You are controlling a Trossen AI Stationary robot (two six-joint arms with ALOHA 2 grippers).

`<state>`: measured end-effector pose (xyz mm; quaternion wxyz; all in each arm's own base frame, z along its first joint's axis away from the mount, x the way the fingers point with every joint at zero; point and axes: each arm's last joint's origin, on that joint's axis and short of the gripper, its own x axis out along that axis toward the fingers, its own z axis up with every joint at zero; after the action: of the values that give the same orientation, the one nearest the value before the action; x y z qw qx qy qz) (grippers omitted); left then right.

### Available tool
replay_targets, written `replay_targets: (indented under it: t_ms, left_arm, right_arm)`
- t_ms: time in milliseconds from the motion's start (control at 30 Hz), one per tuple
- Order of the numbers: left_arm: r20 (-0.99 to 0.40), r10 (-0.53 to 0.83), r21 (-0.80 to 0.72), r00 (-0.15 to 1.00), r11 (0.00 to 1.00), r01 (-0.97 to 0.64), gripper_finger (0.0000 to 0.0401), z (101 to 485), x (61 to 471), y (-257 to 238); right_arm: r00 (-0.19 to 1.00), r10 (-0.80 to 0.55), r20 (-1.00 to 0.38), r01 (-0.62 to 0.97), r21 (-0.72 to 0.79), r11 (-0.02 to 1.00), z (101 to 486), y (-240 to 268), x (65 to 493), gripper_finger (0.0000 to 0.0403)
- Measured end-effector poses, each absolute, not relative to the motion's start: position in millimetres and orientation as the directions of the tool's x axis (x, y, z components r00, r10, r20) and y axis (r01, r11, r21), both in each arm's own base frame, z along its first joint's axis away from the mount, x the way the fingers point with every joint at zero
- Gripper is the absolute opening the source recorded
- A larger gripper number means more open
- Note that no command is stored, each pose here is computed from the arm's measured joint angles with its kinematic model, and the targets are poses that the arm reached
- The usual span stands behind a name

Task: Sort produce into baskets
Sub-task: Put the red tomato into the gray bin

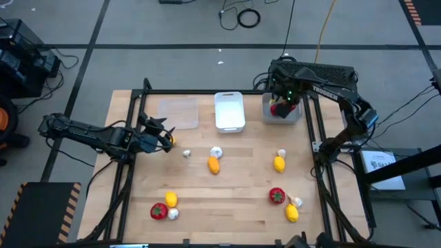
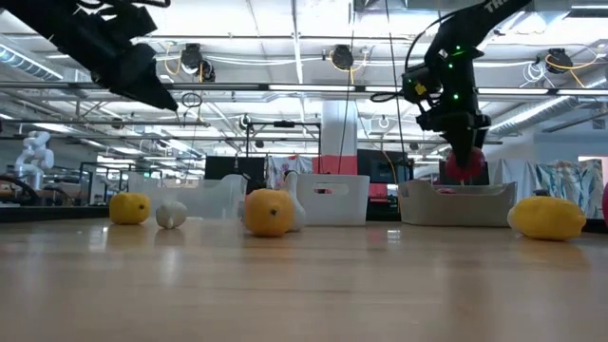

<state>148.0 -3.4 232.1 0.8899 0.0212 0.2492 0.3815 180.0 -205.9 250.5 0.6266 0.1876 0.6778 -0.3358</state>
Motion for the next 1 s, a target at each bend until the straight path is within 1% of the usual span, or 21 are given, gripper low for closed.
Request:
replay_targets:
  t_ms: [100,200,333,400,467,533,667,733,767,833,933,1000]
  left_arm:
    - [-0.409,0.717,0.25,0.564,0.682,-0.687,0.0256,232,147,-3]
    - [-0.406,0.75,0.304,0.522,0.65,-0.697,0.0256,230,144,-1]
    - [-0.419,0.75,0.325,0.511,0.65,-0.687,0.0256,228,142,-1]
    - [-0.437,0.72,0.309,0.539,0.683,-0.662,0.0256,228,143,-3]
    - [-0.455,0.668,0.311,0.588,0.739,-0.598,0.0256,227,145,-7]
    - [-0.44,0.638,0.325,0.632,0.769,-0.55,0.0256,223,148,-11]
    - [-0.332,0.609,0.345,0.72,0.789,-0.509,0.0256,217,147,-17]
    - [-0.295,0.607,0.349,0.738,0.787,-0.508,0.0256,216,143,-15]
    - [-0.286,0.614,0.349,0.736,0.782,-0.516,0.0256,215,141,-14]
    - [-0.259,0.663,0.373,0.702,0.739,-0.561,0.0256,215,135,-10]
    - [-0.198,0.78,0.401,0.593,0.617,-0.677,0.0256,215,130,-3]
    - [-0.175,0.818,0.409,0.548,0.566,-0.716,0.0256,216,129,-1]
  right_arm:
    - [-0.182,-0.186,-0.966,0.664,-0.26,0.701,251,-206,178,0.0304]
    - [-0.182,-0.187,-0.965,0.649,-0.261,0.715,251,-207,178,0.0304]
    - [-0.18,-0.186,-0.966,0.646,-0.259,0.718,251,-208,177,0.0318]
    - [-0.181,-0.19,-0.965,0.651,-0.262,0.713,251,-210,176,0.0333]
    - [-0.182,-0.187,-0.965,0.658,-0.262,0.706,251,-211,174,0.035]
    - [-0.184,-0.186,-0.965,0.662,-0.262,0.703,251,-212,172,0.0363]
    - [-0.185,-0.185,-0.965,0.658,-0.262,0.706,251,-213,172,0.0378]
    - [-0.188,-0.182,-0.965,0.657,-0.262,0.707,251,-212,172,0.0381]
    - [-0.19,-0.181,-0.965,0.656,-0.262,0.708,251,-212,171,0.0381]
    - [-0.19,-0.18,-0.965,0.656,-0.261,0.708,251,-212,172,0.0381]
    - [-0.191,-0.18,-0.965,0.665,-0.261,0.7,256,-212,172,0.038]
    - [-0.179,-0.186,-0.966,0.699,-0.258,0.667,263,-213,173,0.038]
